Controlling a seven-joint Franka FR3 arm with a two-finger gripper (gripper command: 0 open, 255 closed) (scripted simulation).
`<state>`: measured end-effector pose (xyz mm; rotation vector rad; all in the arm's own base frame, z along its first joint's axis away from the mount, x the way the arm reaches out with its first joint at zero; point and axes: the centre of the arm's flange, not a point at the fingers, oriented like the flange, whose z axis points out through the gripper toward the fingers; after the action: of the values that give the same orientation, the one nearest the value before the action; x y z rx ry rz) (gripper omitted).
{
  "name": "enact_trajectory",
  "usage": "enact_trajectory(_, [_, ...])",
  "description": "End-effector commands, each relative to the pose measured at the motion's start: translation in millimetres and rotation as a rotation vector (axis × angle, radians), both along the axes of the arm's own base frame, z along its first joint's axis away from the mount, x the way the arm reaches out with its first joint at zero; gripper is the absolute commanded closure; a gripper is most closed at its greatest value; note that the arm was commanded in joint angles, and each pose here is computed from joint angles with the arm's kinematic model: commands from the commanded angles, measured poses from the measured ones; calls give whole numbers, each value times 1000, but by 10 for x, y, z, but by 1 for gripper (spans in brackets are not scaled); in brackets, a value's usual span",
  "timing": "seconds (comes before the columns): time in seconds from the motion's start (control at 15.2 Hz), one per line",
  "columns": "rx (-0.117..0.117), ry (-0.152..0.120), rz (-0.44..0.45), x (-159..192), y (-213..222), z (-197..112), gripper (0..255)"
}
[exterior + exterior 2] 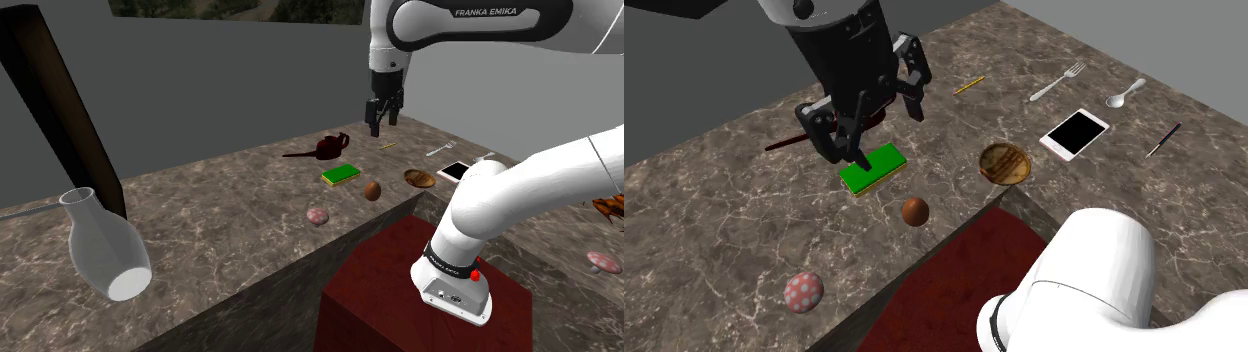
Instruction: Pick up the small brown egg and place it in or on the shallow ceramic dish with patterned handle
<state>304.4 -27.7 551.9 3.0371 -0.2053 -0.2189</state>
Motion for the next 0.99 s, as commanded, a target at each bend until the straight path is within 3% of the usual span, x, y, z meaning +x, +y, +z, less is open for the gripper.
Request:
enact_trajectory(0.0, [0, 0, 0, 0, 0, 0, 0])
enact_trajectory(0.92, [-68, 60, 60, 53, 41, -1850, 0])
